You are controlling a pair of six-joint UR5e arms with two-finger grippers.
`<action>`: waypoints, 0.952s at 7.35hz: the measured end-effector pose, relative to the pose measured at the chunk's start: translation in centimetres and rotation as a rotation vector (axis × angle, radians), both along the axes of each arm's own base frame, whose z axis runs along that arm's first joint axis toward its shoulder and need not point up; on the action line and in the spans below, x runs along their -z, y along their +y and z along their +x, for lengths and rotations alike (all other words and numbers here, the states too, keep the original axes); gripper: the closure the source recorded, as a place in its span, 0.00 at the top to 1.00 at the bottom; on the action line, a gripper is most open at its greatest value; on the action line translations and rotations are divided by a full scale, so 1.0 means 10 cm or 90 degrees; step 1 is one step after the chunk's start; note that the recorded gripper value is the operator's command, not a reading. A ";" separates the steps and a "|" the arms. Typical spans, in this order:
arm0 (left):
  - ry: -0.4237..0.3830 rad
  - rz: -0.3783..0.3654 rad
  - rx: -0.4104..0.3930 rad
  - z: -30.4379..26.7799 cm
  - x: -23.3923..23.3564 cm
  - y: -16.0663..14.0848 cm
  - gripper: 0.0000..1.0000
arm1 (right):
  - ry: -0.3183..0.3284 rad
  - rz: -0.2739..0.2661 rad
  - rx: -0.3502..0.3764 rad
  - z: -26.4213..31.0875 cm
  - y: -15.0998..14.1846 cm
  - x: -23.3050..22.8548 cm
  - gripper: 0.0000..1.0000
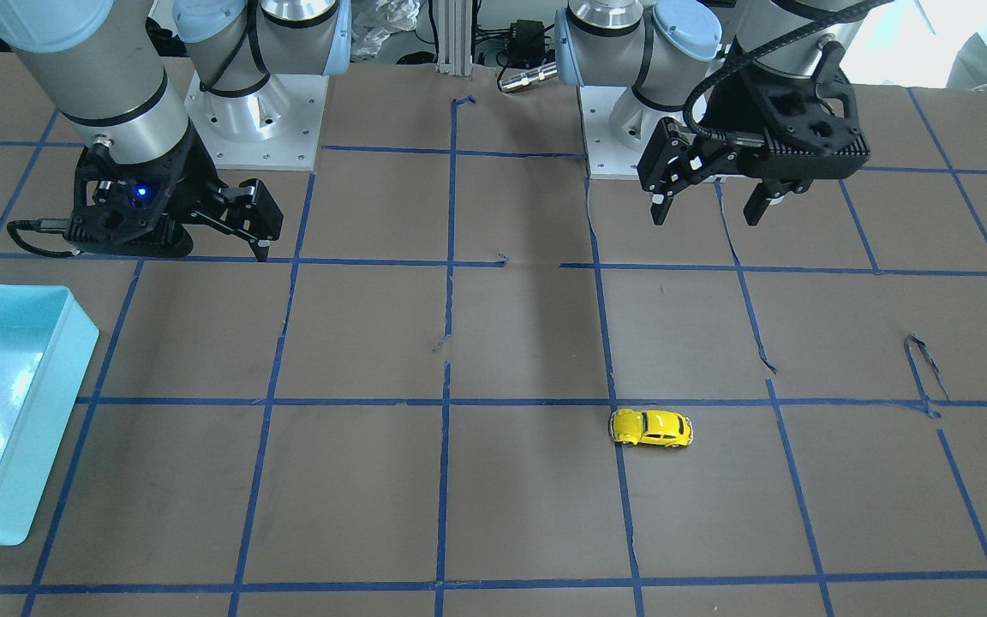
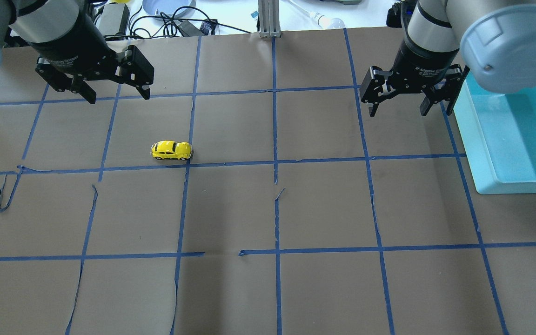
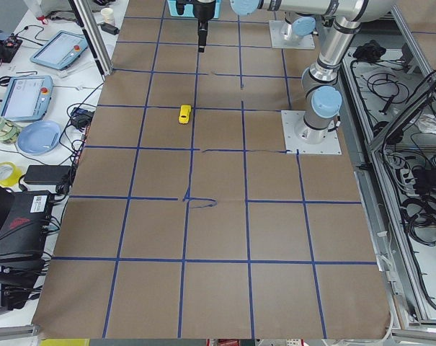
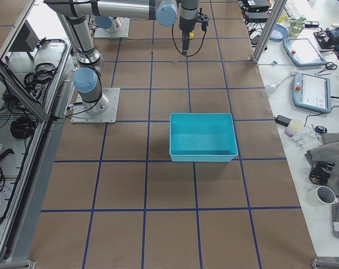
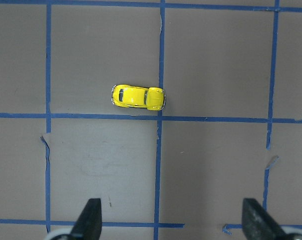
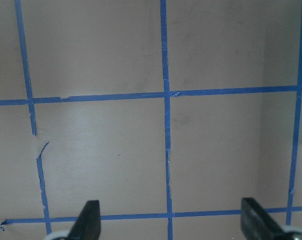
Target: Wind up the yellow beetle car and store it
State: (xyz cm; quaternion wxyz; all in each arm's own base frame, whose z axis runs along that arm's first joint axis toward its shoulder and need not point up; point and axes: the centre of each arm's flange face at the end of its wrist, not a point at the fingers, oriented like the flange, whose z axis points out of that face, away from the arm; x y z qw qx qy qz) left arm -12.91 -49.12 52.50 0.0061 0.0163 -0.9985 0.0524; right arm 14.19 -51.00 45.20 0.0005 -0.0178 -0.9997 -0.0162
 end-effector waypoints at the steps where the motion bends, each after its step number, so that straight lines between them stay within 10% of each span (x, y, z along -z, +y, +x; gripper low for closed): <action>1: 0.000 -0.002 0.000 0.00 -0.02 0.01 1.00 | 0.001 0.000 0.000 0.00 0.00 0.00 1.00; 7: -0.008 0.007 0.003 0.05 0.04 0.03 1.00 | 0.003 0.000 0.003 -0.01 0.00 0.00 1.00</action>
